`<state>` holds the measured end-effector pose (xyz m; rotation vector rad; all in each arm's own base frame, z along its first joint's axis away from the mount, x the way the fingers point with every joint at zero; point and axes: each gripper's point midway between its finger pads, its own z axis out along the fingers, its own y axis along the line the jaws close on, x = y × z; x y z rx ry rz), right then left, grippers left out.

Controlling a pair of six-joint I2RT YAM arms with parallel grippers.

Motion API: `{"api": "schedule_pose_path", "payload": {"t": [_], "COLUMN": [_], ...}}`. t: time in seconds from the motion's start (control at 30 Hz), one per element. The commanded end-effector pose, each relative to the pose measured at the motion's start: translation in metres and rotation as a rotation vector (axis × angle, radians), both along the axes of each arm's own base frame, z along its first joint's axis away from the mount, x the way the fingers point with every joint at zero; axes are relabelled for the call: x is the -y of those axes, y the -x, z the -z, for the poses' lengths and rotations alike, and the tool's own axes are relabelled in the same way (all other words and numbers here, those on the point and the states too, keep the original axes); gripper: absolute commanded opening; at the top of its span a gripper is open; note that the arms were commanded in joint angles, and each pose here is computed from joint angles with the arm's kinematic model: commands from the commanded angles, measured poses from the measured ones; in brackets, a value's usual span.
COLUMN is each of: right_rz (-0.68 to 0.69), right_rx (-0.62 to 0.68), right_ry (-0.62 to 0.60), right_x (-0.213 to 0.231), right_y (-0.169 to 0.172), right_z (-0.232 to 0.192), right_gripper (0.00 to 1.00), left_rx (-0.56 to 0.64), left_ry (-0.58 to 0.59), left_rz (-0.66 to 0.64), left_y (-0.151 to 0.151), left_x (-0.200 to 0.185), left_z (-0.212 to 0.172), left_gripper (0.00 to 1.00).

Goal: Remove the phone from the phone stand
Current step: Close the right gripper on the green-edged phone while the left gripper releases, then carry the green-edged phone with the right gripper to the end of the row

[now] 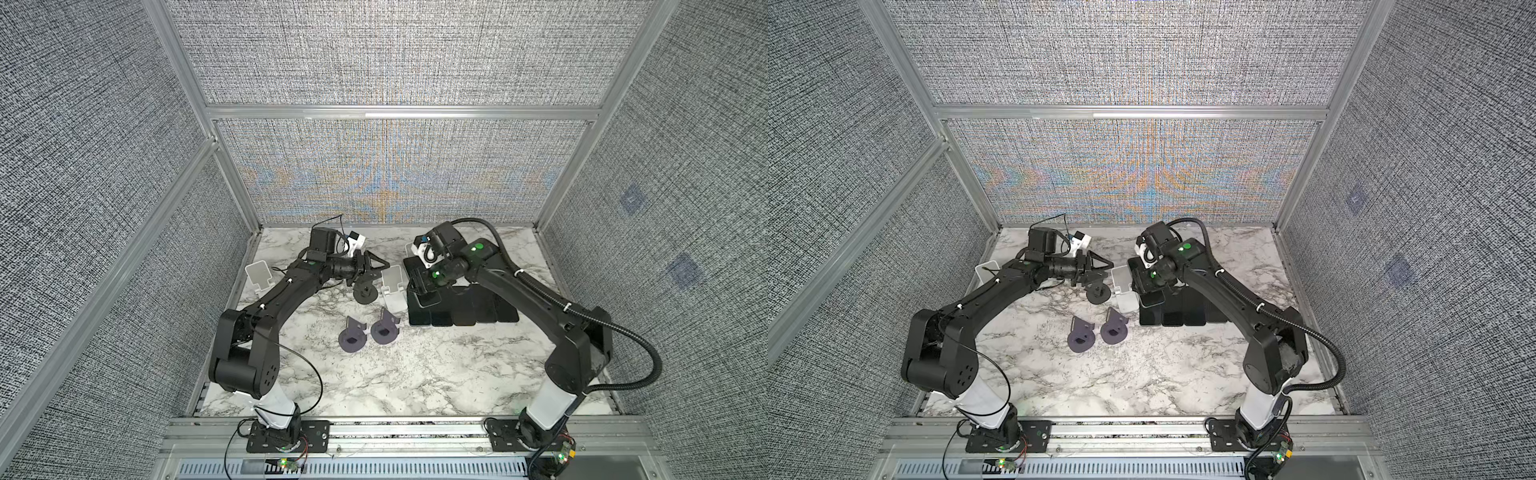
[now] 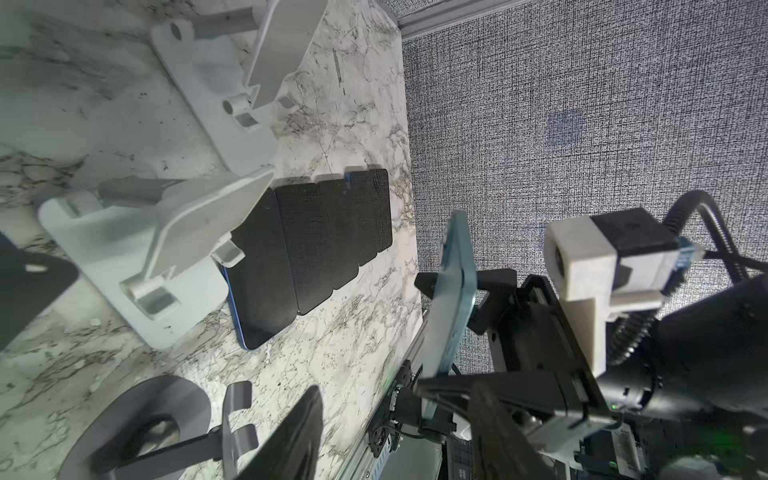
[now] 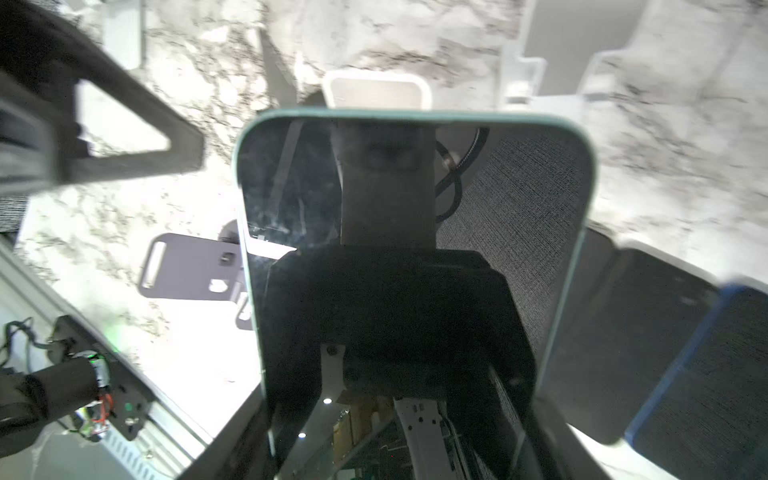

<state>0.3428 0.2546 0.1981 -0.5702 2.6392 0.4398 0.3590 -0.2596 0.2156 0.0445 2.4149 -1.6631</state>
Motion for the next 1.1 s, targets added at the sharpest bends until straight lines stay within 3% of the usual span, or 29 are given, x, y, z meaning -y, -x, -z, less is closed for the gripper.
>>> {"api": "schedule_pose_path", "payload": {"t": [0.0,0.1,0.5,0.6,0.87,1.07], "right_rz": [-0.008,0.034,0.296,0.311,0.320,0.327], "right_rx": [0.011,-0.004,-0.039,-0.084,-0.145,-0.114], "right_ry": [0.114,0.186,0.272,0.353,0.340,0.308], "right_x": [0.038,0.080,0.245,0.277,0.333,0.355], "right_y": [-0.005,-0.010,-0.027,-0.022,-0.032,-0.042], "right_z": [0.004,0.009,0.031,0.041,0.090,0.112], "right_gripper": [0.08,0.00,0.00,0.00,0.00,0.00], "left_rx": [0.034,0.044,0.045,0.063,0.085,0.093], "left_ry": [-0.008,-0.025,-0.021,-0.014,-0.001,0.003], "left_rz": [-0.001,-0.003,-0.013,-0.008,-0.010,-0.012], "left_y": [-0.001,-0.001,-0.002,-0.001,0.001,0.001], "left_x": [-0.002,-0.003,-0.005,-0.004,-0.005,-0.005], "left_z": [-0.005,-0.006,-0.005,-0.010,-0.018,-0.021], "left_gripper": [0.57,0.57,0.57,0.57,0.57,0.57]}}
